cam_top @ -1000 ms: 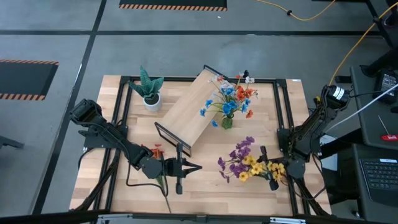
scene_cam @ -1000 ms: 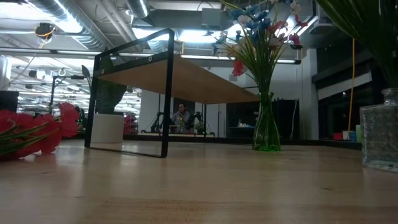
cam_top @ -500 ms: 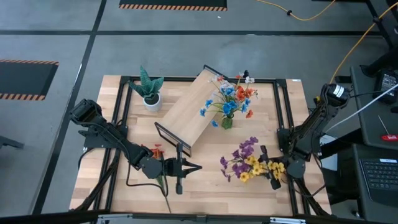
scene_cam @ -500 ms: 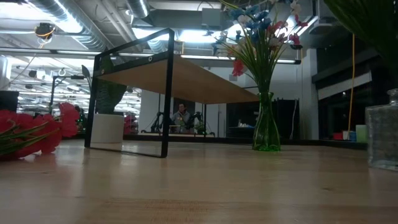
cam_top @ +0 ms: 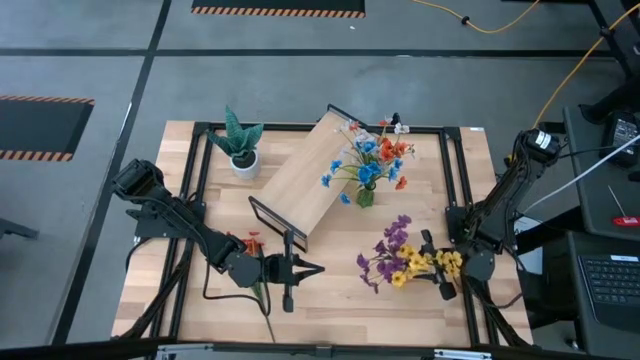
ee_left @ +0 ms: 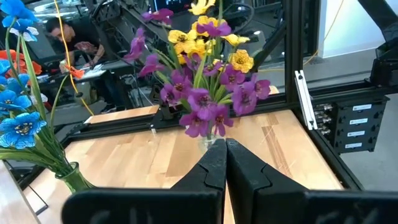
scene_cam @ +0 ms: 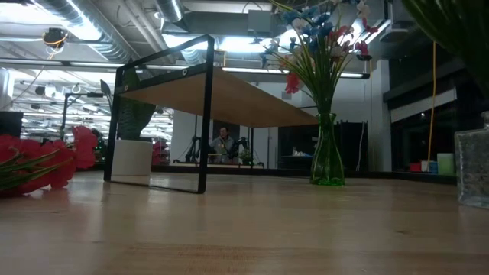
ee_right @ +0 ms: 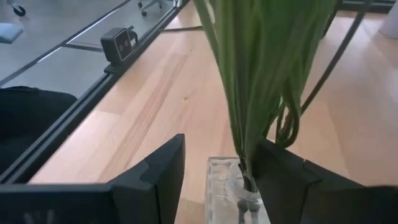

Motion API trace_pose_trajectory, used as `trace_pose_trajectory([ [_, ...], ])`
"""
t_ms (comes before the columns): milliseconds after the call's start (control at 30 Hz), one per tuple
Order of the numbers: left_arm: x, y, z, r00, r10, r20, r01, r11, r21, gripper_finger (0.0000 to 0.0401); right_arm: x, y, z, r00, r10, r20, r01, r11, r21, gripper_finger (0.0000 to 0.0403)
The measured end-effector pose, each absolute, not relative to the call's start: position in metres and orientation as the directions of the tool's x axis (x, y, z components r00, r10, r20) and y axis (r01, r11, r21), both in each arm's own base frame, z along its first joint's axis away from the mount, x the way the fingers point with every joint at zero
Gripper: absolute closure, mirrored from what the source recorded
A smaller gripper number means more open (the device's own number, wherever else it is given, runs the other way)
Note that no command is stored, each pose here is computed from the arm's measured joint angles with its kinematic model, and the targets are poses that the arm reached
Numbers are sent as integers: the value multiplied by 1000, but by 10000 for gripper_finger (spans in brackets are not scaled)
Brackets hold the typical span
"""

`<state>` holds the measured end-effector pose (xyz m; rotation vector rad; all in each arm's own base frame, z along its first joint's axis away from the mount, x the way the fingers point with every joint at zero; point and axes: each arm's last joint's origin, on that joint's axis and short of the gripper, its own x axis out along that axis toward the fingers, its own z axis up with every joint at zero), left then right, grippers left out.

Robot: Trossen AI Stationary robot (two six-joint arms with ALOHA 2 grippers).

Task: Pick and place flowers into a vace then onto a shelf
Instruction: Put the yellow flowers into the transparent vase

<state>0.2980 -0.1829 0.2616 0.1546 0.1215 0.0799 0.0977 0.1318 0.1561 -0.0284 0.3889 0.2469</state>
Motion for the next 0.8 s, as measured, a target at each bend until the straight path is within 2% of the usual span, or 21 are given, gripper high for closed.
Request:
trace_pose_trajectory([
  [400, 298, -183, 262, 989, 89, -115, -70, 985, 159, 400, 104, 143, 195, 883, 225, -411, -276, 959, -67, 223],
  [567, 298, -183, 262, 989, 89, -115, -70, 985, 159, 400, 105, 143, 196, 884, 215, -415, -265, 962, -65, 223],
  [700, 298, -183, 262, 989, 88, -115, -69, 985, 159, 400, 105, 141, 195, 904, 158, -396, -193, 980, -50, 224],
  [800, 298, -183, 261, 991, 67, -117, -48, 987, 156, 400, 105, 141, 195, 907, 146, -396, -182, 982, -55, 239],
])
